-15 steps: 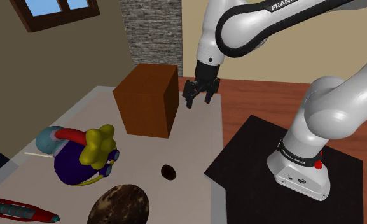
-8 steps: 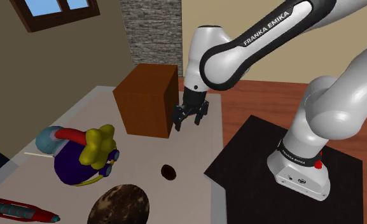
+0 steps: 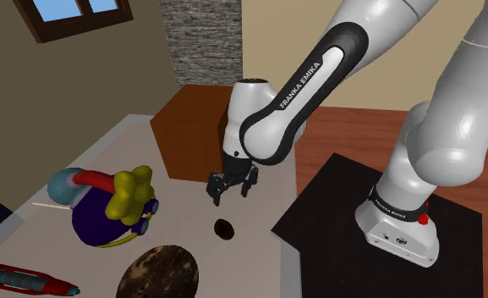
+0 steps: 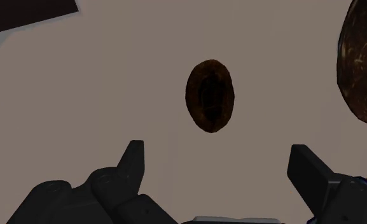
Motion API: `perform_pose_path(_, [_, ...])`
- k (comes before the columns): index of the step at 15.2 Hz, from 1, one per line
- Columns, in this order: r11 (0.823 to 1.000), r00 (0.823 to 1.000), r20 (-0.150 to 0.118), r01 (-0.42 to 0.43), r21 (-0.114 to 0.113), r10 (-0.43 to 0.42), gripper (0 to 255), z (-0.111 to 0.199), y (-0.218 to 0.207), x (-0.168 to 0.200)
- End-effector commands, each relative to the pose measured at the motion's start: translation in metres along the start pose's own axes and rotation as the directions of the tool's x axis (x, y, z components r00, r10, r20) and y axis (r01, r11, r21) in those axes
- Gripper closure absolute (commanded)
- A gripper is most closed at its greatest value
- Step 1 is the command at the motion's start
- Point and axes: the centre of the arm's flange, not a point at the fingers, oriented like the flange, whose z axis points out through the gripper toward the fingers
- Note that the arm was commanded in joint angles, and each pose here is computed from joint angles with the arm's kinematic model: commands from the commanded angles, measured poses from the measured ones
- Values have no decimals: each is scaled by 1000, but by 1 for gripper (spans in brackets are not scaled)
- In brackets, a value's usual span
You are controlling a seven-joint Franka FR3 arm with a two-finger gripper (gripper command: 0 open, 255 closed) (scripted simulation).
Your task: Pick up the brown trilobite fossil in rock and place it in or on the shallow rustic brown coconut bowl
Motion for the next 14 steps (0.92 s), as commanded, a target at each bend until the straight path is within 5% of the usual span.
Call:
perform_pose_path(1, [1000, 1000, 8, -12, 8, 12, 0, 24, -10, -4])
perform_pose_path(4, [999, 999, 21, -28, 20, 27, 0, 57, -27, -6])
perform_pose_path(14, [999, 999, 21, -28, 20, 27, 0, 97, -28, -7])
